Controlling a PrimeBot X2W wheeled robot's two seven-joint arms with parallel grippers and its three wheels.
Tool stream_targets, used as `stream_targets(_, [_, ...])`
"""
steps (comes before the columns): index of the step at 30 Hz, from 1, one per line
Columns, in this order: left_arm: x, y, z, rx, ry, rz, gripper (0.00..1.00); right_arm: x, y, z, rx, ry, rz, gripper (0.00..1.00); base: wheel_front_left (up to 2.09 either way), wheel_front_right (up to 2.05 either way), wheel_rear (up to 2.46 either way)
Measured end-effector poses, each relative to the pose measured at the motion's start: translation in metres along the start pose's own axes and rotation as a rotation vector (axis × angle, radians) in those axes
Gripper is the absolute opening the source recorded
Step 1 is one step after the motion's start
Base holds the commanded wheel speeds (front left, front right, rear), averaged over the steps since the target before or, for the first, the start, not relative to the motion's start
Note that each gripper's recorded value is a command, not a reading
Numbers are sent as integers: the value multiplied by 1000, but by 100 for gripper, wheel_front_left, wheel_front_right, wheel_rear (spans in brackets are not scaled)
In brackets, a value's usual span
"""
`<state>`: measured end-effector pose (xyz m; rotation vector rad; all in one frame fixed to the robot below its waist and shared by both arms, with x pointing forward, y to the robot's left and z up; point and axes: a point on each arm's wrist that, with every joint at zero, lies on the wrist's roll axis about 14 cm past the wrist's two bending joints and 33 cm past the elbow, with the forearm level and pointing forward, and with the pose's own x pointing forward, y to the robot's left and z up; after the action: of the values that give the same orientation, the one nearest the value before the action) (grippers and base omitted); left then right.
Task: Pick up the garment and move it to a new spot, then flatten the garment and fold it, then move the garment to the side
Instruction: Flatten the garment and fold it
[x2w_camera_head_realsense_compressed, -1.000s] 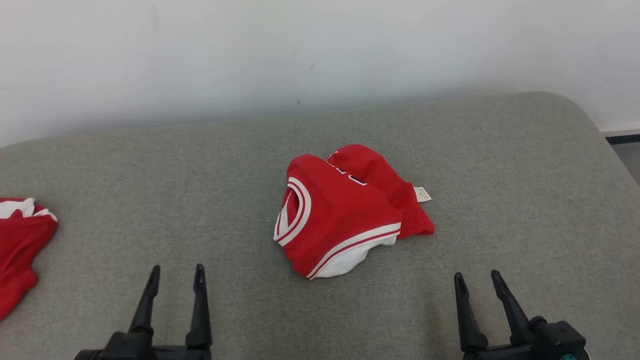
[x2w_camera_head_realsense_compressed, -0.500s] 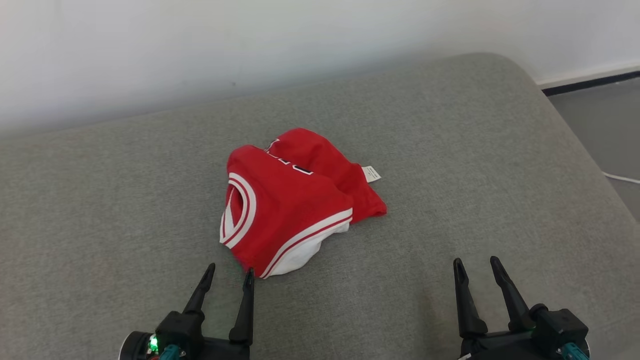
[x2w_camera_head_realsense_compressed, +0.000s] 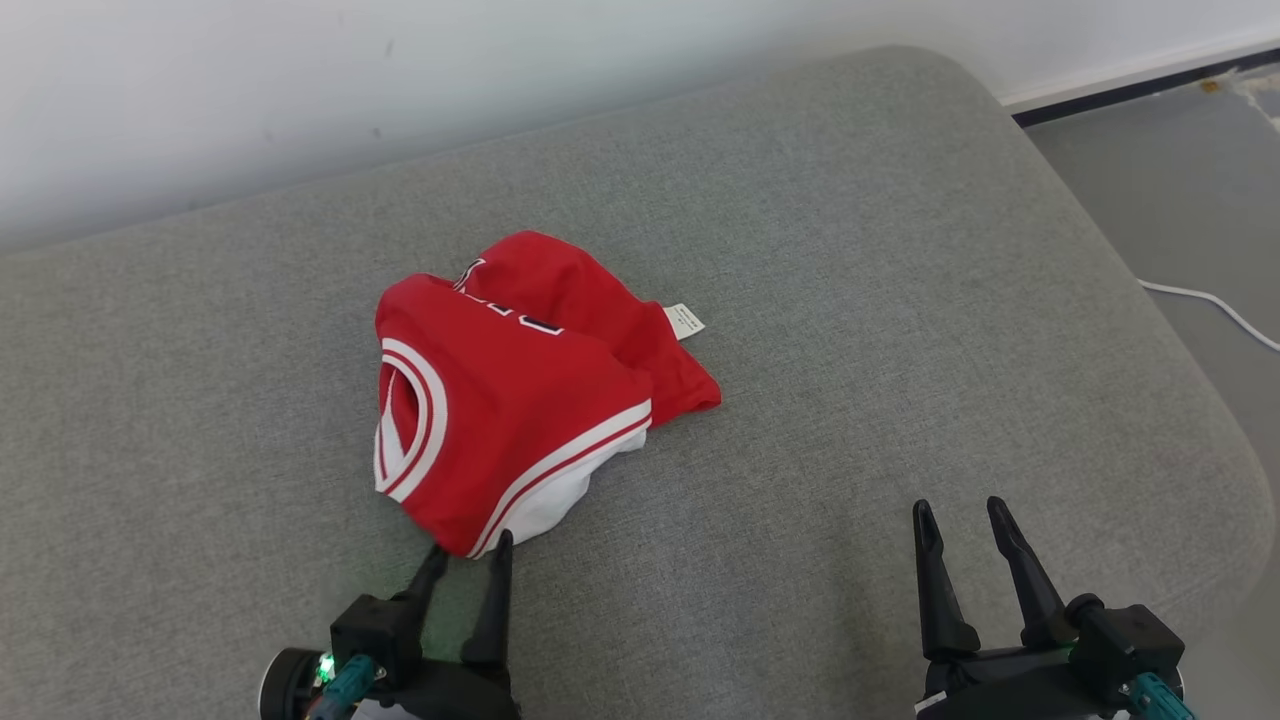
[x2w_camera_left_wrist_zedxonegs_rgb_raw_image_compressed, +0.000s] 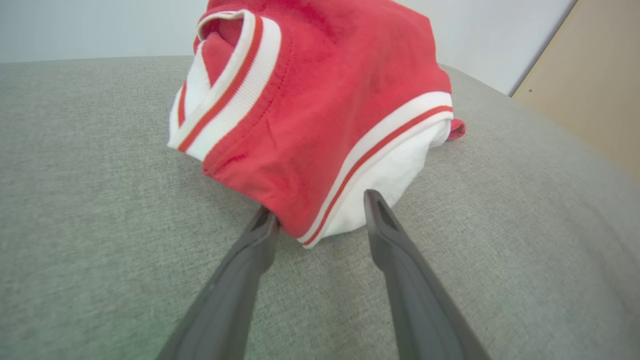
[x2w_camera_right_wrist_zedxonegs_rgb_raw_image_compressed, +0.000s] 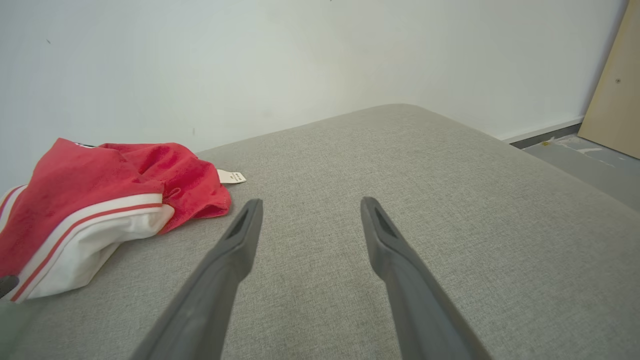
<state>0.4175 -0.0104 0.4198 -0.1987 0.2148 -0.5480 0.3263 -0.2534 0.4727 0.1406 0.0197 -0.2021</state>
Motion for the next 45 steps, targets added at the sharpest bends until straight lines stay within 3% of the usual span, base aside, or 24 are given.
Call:
stream_targets(1, [1,-1,3,-3,-8,-2,0,0,0,1,-1,-2,2,100,0,0,0])
stream_targets(10, [-4,0,44,-18,-131,8,0,2,10,0,4,-5,35,100,0,0,0])
stream_targets(18, [-43,21,64,11,-209,90,0,6,38,-8,27,13,120,100,0,0,0])
stream_targets(30, [-128,95,55,65,-191,357,0,14,83,-8,54,13,257,100,0,0,0])
stream_targets(38, [-138,102,26,44,-107,394,0,11,77,-8,53,12,241,100,0,0,0])
stream_targets(39, [-137,101,25,44,-105,393,19,10,76,-8,52,11,237,100,0,0,0])
stream_targets(40, [-137,101,27,40,-112,396,68,10,75,-7,52,10,234,100,0,0,0])
stream_targets(41, [-136,102,31,40,-124,400,100,9,74,-7,52,9,231,100,0,0,0])
stream_targets(45, [-137,107,48,53,-179,427,100,9,72,-6,51,7,225,100,0,0,0])
